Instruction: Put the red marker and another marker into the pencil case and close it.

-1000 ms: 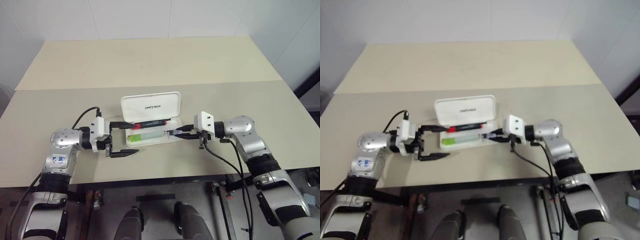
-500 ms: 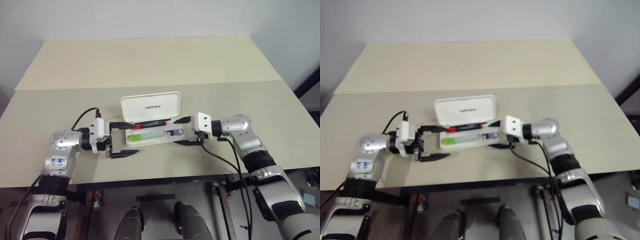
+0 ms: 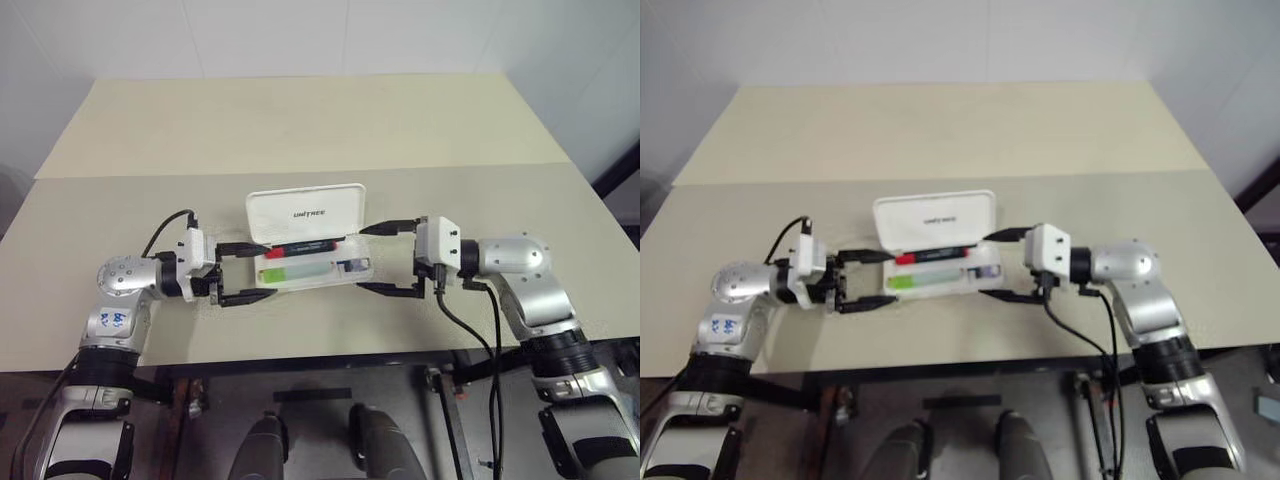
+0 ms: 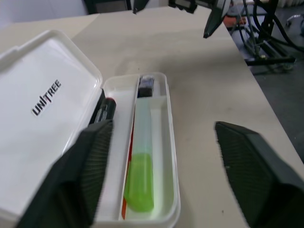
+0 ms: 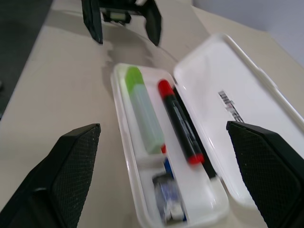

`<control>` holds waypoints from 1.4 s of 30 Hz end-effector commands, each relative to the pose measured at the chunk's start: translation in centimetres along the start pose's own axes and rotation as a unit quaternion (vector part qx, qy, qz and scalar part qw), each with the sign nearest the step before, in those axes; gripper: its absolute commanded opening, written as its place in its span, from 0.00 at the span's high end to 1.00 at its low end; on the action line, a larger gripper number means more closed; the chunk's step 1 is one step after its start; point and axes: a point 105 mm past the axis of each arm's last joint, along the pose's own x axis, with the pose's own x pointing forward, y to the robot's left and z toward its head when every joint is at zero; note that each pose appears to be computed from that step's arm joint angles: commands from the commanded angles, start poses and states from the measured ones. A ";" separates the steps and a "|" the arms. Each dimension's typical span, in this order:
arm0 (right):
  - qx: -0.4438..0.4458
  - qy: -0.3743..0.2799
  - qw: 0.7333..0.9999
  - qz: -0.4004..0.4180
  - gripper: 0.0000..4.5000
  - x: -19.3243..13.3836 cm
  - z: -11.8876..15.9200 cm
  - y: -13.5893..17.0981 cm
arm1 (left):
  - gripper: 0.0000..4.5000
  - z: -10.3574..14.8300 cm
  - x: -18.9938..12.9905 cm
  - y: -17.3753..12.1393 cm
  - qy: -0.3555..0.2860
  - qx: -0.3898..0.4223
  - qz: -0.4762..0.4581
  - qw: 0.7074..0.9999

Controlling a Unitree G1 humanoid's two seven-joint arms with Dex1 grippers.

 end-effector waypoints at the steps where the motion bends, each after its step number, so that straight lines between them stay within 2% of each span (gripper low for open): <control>1: -0.010 0.006 0.999 -0.049 0.00 -2.0 0.5 -0.5 | 0.37 1.1 -1.7 1.0 -0.009 0.010 0.028 1.000; 9: -0.002 -0.009 0.998 -0.064 0.00 -3.1 1.6 -0.7 | 0.98 0.7 -3.5 1.3 0.008 -0.002 0.055 0.998; 13: -0.002 -0.007 0.998 -0.060 0.00 -3.1 1.6 -0.8 | 0.99 0.5 -3.6 1.2 0.010 -0.008 0.063 0.998; 19: -0.007 -0.005 0.998 -0.057 0.00 -2.7 1.4 -0.7 | 0.99 -0.4 -3.9 2.1 0.021 -0.024 0.125 0.992; 25: -0.010 -0.005 0.998 -0.059 0.00 -2.6 1.6 -0.9 | 0.99 -1.7 -1.9 2.7 0.058 -0.013 0.131 0.990; 33: -0.014 -0.011 0.998 -0.067 0.00 -2.3 2.3 -0.8 | 0.99 -3.3 2.1 3.1 0.083 0.025 0.091 0.992; 42: -0.012 -0.013 0.997 -0.077 0.00 -2.2 2.5 -0.6 | 0.99 -3.0 3.3 2.7 0.073 0.051 0.050 0.995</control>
